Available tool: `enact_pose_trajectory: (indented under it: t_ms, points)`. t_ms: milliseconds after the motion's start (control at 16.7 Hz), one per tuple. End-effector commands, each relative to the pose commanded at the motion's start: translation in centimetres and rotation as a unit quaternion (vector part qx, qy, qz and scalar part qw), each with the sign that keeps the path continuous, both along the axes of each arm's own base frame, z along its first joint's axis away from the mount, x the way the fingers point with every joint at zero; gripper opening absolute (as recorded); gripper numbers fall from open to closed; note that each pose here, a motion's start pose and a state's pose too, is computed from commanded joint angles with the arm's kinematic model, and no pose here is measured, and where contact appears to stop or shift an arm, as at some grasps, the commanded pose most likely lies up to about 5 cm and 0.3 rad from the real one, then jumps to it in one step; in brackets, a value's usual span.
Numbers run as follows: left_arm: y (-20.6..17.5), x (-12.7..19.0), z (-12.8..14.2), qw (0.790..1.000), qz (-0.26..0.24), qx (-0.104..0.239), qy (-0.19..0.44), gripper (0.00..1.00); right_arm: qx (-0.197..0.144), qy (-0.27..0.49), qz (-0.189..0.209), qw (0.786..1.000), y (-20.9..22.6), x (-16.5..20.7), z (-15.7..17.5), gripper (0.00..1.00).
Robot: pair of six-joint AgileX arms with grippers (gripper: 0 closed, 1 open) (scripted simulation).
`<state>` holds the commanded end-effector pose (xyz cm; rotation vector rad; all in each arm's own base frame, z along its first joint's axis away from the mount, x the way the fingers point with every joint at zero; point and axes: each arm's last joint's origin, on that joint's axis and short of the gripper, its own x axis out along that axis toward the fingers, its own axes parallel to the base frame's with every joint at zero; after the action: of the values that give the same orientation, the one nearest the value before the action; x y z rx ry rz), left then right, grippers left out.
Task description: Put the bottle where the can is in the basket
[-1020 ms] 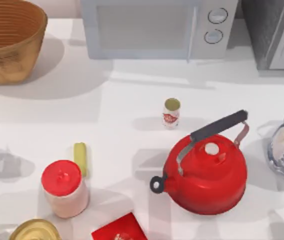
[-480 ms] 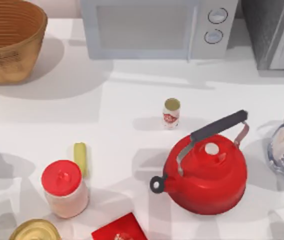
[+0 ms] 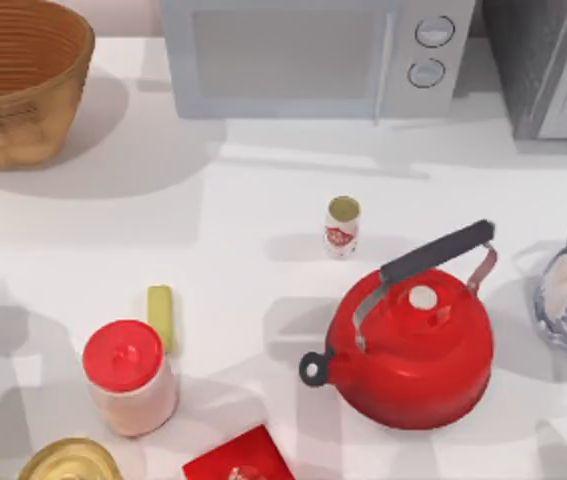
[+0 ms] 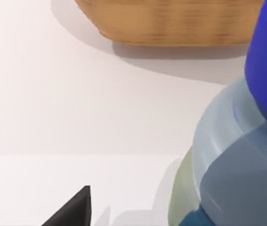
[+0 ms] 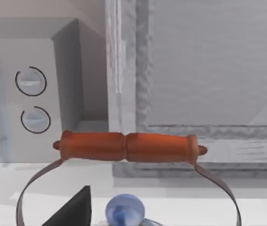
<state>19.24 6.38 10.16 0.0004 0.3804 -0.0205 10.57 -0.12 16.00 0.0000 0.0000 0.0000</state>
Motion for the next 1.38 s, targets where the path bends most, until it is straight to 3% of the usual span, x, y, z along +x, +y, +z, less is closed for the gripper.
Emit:
enact_pose_trajectory:
  t_ms: [300,720,1380]
  points:
    - [-0.2,2.1,-1.7,1.0,0.0,-0.001,0.003,1.0,0.0,0.0,0.0,1.0,0.0,0.0,0.0,1.0]
    - [-0.4,2.4,-2.2,1.0,0.0,0.0,0.003,1.0,0.0,0.0,0.0,1.0,0.0,0.0,0.0,1.0]
    - [-0.4,2.4,-2.2,1.0,0.0,0.0,0.003,0.17,0.0,0.0,0.0,1.0,0.0,0.0,0.0,1.0]
